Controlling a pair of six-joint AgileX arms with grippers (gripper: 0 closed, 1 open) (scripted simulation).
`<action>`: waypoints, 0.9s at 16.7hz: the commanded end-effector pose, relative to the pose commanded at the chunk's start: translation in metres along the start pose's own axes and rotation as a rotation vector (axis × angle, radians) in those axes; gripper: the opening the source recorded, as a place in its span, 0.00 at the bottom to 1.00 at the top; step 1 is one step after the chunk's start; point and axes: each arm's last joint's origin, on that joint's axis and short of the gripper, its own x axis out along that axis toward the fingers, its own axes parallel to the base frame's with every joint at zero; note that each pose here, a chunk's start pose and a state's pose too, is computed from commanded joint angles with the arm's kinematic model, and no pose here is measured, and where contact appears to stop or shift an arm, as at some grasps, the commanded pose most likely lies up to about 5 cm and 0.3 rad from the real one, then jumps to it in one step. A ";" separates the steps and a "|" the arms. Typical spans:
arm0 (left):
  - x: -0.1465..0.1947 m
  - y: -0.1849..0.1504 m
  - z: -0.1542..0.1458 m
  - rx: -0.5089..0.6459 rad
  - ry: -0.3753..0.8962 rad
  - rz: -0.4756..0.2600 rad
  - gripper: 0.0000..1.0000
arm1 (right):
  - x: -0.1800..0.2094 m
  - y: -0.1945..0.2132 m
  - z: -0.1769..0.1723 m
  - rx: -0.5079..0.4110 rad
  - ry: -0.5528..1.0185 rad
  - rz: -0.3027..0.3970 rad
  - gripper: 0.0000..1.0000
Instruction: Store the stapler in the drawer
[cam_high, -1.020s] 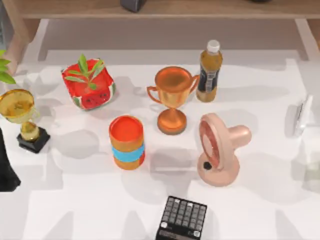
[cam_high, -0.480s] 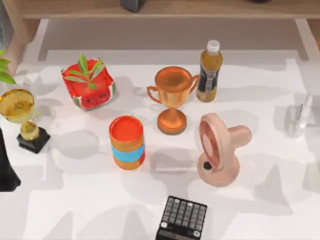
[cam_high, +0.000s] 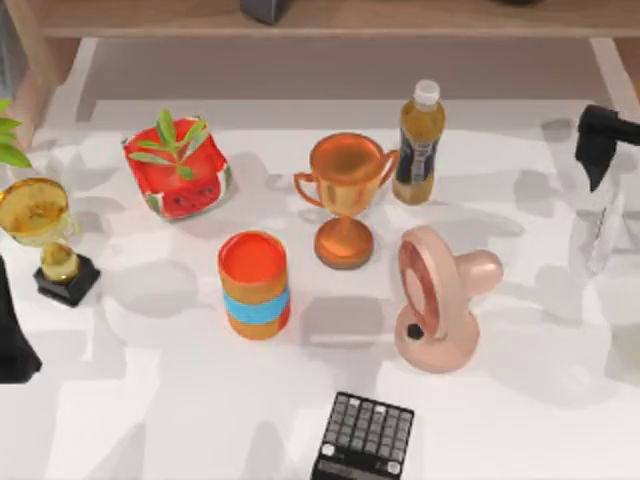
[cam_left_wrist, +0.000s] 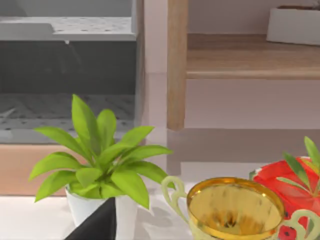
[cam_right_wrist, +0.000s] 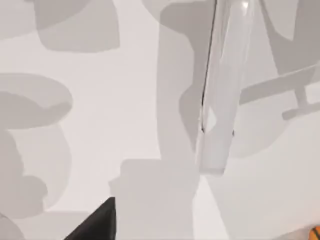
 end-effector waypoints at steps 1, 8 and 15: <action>0.000 0.000 0.000 0.000 0.000 0.000 1.00 | 0.011 0.005 0.009 0.012 0.038 -0.016 1.00; 0.000 0.000 0.000 0.000 0.000 0.000 1.00 | 0.047 0.013 0.040 0.070 0.137 -0.073 1.00; 0.000 0.000 0.000 0.000 0.000 0.000 1.00 | 0.052 0.019 0.038 0.066 0.136 -0.068 1.00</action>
